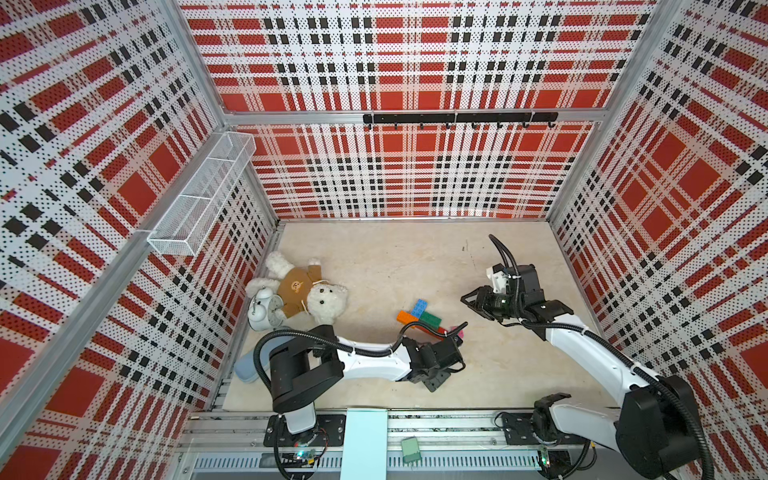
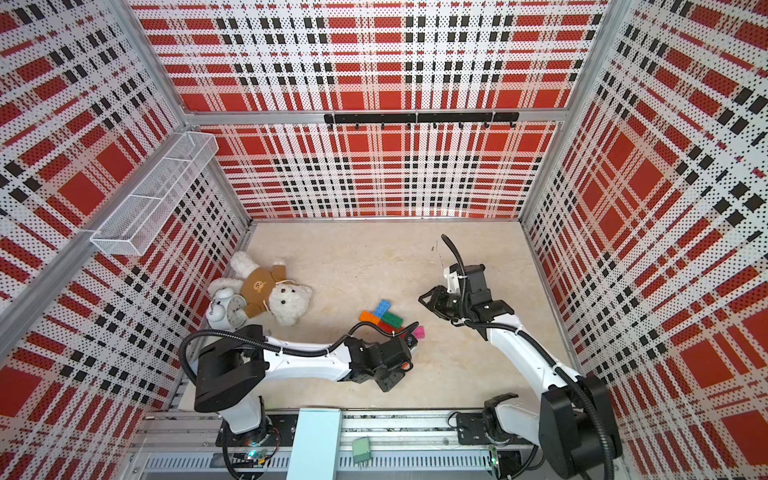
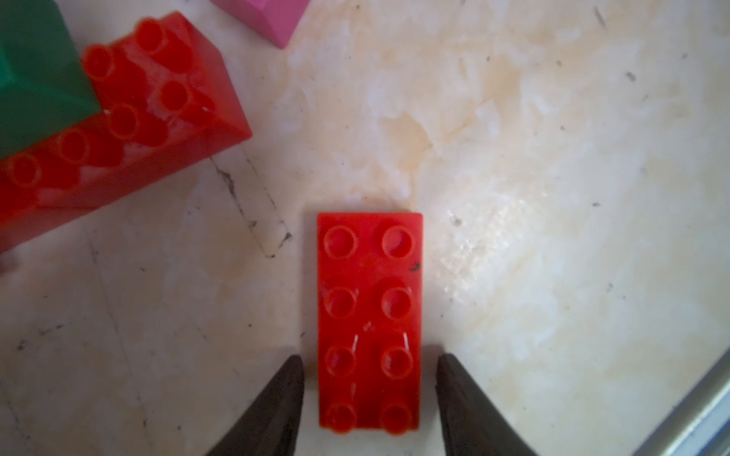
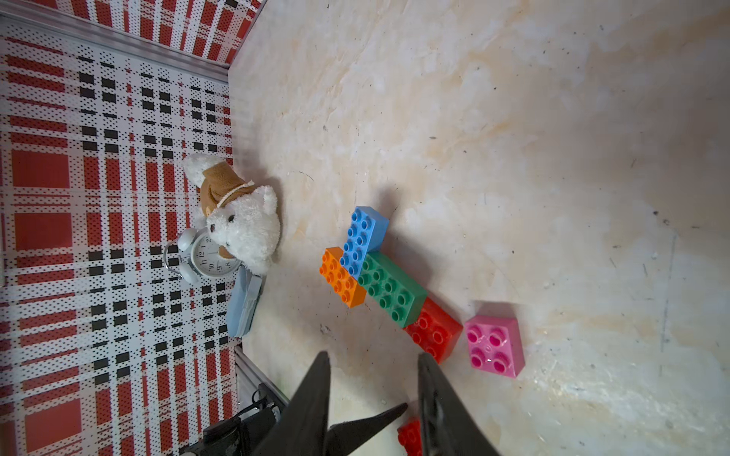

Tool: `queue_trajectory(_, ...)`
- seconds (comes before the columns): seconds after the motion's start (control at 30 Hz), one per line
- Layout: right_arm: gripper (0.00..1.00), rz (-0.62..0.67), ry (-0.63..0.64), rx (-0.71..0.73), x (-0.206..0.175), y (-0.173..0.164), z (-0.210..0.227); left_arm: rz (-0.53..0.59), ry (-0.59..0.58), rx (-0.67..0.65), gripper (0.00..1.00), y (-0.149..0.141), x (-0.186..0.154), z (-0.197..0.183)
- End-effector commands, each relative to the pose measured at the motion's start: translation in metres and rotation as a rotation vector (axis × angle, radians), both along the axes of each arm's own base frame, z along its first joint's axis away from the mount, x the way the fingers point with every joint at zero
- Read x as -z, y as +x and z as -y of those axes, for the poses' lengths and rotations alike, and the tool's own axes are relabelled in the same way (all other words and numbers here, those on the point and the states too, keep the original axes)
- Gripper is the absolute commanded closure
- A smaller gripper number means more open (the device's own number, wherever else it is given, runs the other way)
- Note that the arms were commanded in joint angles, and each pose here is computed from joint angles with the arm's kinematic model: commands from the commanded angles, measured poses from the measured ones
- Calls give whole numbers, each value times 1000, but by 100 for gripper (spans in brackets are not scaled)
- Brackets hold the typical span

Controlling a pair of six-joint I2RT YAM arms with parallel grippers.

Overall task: Assemble a small pinwheel with lego
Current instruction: Adjust the lego brick at the center of the board, then assemble the lego brick with the lego brick.

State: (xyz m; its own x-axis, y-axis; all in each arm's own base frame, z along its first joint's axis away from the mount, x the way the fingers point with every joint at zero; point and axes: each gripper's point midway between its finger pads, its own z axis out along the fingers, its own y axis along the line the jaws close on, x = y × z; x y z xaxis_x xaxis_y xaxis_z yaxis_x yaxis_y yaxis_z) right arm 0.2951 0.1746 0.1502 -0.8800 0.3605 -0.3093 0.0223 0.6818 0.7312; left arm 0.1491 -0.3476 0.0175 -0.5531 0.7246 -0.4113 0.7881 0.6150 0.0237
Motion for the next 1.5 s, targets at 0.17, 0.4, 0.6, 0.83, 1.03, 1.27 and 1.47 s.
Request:
queue_trajectory(0.17, 59, 15, 6, -2, -1, -1, 0, 13, -30, -17, 61, 0, -5, 0)
queue_trajectory(0.4, 59, 37, -13, -10, -6, 3, 0, 19, -29, -27, 74, 5, -12, 7)
queue_trajectory(0.6, 60, 59, -6, -16, -14, 11, -3, 60, -104, -108, 82, 12, -38, 4)
queue_trajectory(0.83, 63, 105, -30, -60, -24, 16, -23, 60, -173, -270, 84, 29, -52, -38)
queue_trajectory(1.03, 70, 100, -17, -95, -10, 15, -42, 65, -151, -316, 84, 38, -55, -59)
queue_trajectory(1.27, 80, 71, 14, -141, 5, 15, -62, 52, -111, -359, 84, 60, -49, -67)
queue_trajectory(1.47, 84, 62, 34, -161, 11, 14, -71, 37, -80, -371, 85, 79, -45, -66)
